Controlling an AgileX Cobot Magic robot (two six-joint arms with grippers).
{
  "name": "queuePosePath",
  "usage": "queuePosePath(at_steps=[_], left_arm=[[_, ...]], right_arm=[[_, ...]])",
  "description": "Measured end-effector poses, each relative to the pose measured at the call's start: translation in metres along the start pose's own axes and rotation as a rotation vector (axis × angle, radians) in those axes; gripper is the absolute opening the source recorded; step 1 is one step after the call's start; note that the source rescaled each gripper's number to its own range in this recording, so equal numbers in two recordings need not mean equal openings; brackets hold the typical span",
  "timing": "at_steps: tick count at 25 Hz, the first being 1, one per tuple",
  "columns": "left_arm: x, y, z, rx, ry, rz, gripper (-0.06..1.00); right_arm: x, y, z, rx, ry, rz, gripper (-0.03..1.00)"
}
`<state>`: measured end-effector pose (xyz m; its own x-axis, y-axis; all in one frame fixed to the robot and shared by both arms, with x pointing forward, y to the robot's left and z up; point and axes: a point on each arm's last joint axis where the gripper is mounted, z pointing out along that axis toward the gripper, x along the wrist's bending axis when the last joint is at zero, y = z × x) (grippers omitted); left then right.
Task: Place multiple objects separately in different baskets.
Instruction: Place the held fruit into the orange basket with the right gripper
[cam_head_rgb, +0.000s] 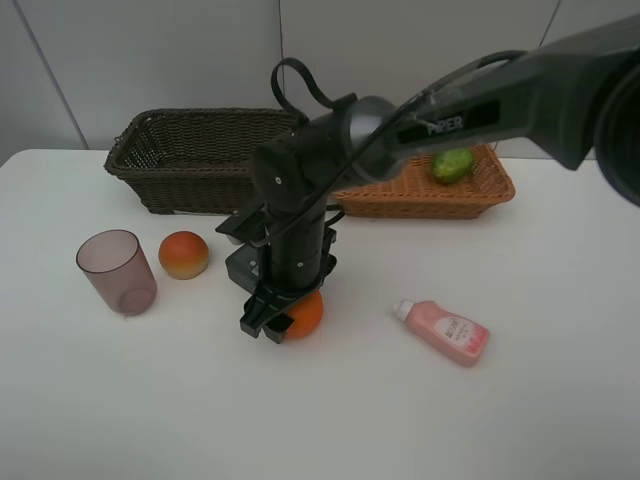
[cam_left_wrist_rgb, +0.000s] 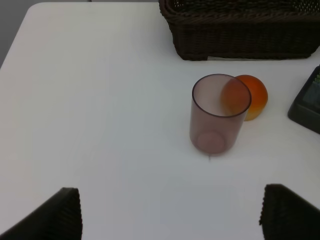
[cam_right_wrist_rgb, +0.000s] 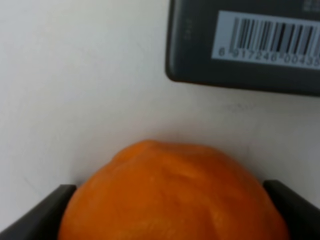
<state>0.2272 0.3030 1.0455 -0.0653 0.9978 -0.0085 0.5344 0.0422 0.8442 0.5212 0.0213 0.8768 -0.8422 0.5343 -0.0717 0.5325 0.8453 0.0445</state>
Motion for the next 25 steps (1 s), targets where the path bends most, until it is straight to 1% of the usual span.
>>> queuePosePath(at_steps=[14, 19, 25], left_arm=[[0.0, 0.0, 0.0, 0.0, 0.0, 0.0, 0.93], [0.0, 0.0, 0.0, 0.0, 0.0, 0.0, 0.93], [0.0, 0.0, 0.0, 0.0, 0.0, 0.0, 0.93]], right_arm=[[0.0, -0.001, -0.002, 0.004, 0.0, -0.003, 0.53], [-0.001, -0.003, -0.014, 0.012, -0.001, -0.002, 0.53], [-0.002, -0.004, -0.035, -0.018, -0.007, 0.001, 0.53]])
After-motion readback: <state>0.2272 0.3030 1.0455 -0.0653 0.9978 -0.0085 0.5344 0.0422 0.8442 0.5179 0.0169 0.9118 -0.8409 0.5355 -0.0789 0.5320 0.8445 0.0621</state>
